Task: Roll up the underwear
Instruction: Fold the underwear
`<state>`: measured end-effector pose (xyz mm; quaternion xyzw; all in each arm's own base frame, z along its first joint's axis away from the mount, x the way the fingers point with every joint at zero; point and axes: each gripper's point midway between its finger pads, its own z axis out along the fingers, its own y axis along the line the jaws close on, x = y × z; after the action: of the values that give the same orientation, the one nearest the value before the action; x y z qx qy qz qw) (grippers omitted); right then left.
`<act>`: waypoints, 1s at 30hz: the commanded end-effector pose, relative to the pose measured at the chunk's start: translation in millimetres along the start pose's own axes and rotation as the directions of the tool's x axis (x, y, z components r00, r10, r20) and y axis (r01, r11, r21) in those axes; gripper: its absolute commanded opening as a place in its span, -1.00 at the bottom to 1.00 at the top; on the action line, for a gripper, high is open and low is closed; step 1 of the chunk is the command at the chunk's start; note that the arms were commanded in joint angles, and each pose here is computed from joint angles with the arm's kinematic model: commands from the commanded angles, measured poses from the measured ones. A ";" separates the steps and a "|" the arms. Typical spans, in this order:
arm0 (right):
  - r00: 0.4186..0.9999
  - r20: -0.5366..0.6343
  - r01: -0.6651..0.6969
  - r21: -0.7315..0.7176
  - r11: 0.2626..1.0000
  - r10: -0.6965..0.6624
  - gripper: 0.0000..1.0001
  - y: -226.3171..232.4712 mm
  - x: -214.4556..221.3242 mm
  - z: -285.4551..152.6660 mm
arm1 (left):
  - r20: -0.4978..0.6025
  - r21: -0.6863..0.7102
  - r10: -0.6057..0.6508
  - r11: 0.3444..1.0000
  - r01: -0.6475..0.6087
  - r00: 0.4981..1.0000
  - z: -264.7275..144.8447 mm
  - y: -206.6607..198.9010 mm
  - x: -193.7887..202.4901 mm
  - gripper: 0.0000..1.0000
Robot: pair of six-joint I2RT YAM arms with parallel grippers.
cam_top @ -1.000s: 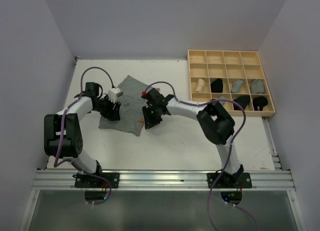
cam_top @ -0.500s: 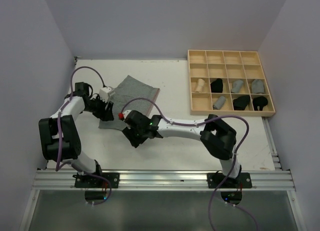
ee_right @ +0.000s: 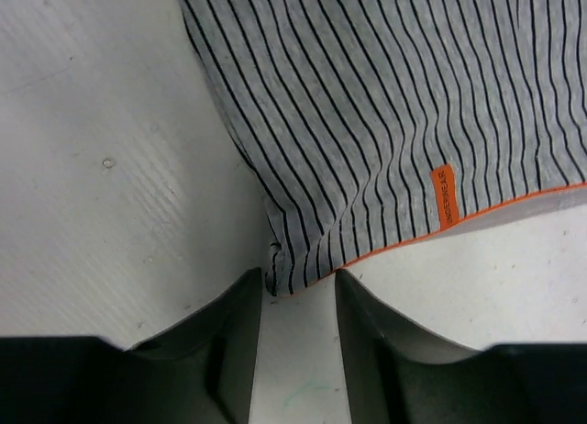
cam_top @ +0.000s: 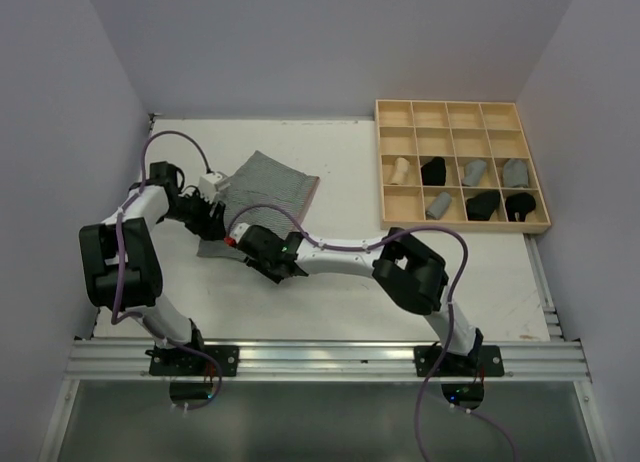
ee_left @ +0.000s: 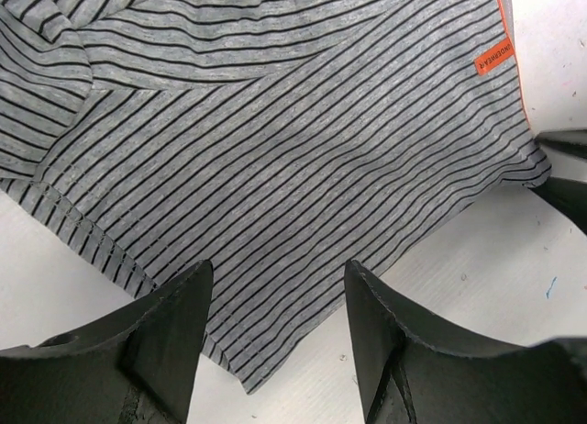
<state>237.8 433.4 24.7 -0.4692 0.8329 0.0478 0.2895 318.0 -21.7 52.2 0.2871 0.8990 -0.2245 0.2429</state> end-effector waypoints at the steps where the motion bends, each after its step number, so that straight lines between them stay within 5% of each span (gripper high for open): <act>1: 0.993 -0.025 0.120 0.010 0.993 -0.120 -0.37 -2.2 3.0 4.5 | 0.026 0.027 0.021 0.999 -0.022 0.999 -2.5 2.2 -8.3 0.25; 3: 0.984 -0.032 0.174 0.012 0.985 -0.174 -0.72 -4.8 7.2 -1.3 | 0.009 0.026 0.022 0.999 -0.022 1.000 -0.8 4.2 -3.8 0.22; 7: 0.967 -0.009 0.253 0.049 0.966 -0.253 -1.00 -18.4 4.7 -28.6 | -0.050 0.040 -0.014 0.999 0.016 0.999 9.3 7.2 13.3 0.09; 15: 0.889 -0.015 0.457 0.110 0.883 -0.459 -1.00 -41.6 12.9 -76.1 | -0.092 0.071 -0.036 0.997 0.042 0.995 13.9 0.4 28.1 0.10; 19: 0.845 -0.106 0.530 0.038 0.847 -0.524 -0.42 -34.0 36.2 -78.9 | -0.088 0.147 -0.002 0.989 0.015 0.996 9.5 -15.0 28.6 0.15; 24: 0.901 -0.026 0.434 0.008 0.901 -0.434 -0.32 -25.8 26.1 -101.7 | -0.035 0.172 0.064 0.983 -0.057 0.997 -7.6 -24.8 13.1 0.18; 30: 0.988 0.114 0.106 -0.024 0.994 -0.102 -0.45 -41.7 -25.2 -91.7 | 0.024 0.143 0.076 0.987 -0.078 0.997 -18.3 -17.8 -8.4 0.20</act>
<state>216.1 371.8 84.1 -0.6014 0.7479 -0.0040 0.2808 294.4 -27.1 52.1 0.3251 0.8826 -0.2768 0.1970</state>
